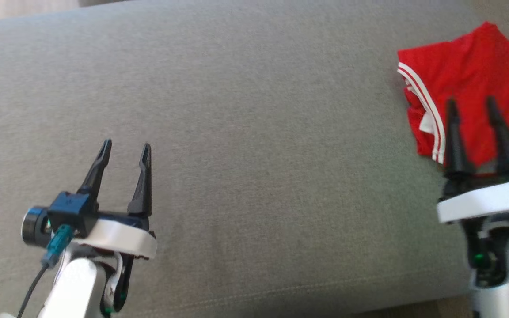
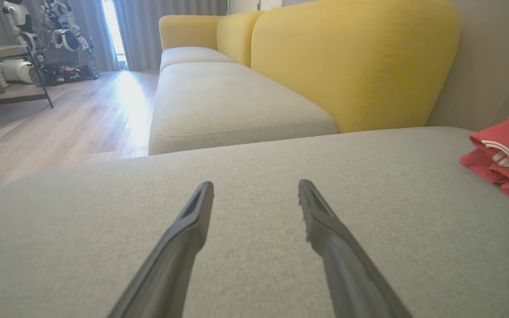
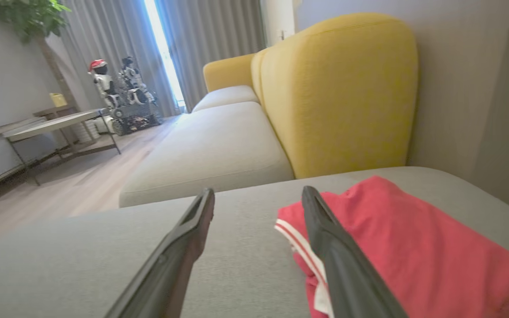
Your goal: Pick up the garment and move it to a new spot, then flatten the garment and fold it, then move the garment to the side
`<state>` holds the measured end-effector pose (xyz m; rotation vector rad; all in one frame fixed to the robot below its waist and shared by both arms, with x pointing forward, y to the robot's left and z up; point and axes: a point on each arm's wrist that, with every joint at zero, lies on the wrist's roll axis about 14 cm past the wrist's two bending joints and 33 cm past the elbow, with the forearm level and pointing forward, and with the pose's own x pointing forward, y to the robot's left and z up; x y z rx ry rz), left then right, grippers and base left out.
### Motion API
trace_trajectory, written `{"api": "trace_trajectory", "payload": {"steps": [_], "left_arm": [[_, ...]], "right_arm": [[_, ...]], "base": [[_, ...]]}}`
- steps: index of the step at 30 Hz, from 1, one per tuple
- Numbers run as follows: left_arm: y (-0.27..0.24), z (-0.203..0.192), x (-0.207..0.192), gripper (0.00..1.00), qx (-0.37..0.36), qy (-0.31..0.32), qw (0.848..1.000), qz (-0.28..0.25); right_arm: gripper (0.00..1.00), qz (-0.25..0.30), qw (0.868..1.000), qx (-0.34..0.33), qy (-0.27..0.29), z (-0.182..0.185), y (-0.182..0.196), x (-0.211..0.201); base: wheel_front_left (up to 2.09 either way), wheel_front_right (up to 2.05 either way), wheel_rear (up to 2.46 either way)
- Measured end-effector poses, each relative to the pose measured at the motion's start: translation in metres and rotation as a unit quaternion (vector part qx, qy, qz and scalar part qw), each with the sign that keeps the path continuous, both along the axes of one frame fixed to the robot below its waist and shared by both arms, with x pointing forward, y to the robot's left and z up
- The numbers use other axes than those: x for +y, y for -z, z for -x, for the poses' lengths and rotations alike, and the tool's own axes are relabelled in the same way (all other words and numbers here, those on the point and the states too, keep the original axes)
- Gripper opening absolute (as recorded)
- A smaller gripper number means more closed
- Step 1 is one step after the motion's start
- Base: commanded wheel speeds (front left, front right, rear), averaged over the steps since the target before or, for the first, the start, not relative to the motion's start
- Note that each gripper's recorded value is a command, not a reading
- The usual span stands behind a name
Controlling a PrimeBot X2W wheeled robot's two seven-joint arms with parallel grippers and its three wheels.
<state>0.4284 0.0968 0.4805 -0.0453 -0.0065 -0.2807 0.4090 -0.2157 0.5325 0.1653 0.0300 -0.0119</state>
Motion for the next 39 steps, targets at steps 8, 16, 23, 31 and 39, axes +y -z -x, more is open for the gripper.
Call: {"api": "trace_trajectory", "payload": {"steps": [8, 16, 23, 31, 39], "left_arm": [[-0.007, 0.020, 0.031, 1.00, -0.003, -0.049, 0.999, -0.004], [-0.010, 0.041, 0.052, 1.00, -0.002, -0.082, 0.997, -0.007], [-0.010, 0.062, 0.060, 1.00, 0.000, -0.090, 0.996, -0.013], [-0.010, 0.075, 0.062, 1.00, 0.003, -0.091, 0.996, -0.015], [-0.006, 0.083, 0.062, 1.00, 0.008, -0.089, 0.996, -0.018]], "right_arm": [[1.00, 0.007, 0.997, -0.010, -0.077, 0.000, 0.009, 0.059], [1.00, 0.013, 0.995, -0.012, -0.099, 0.008, 0.013, 0.077], [1.00, 0.019, 0.994, 0.012, -0.103, 0.030, 0.028, 0.079], [1.00, 0.019, 0.994, 0.018, -0.102, 0.046, 0.032, 0.078], [1.00, 0.018, 0.995, 0.022, -0.094, 0.054, 0.034, 0.073]], "base": [[0.00, 0.00, 0.00], [0.00, 0.00, 0.00], [0.00, 0.00, 0.00], [0.00, 0.00, 0.00], [0.00, 0.00, 0.00]]}}
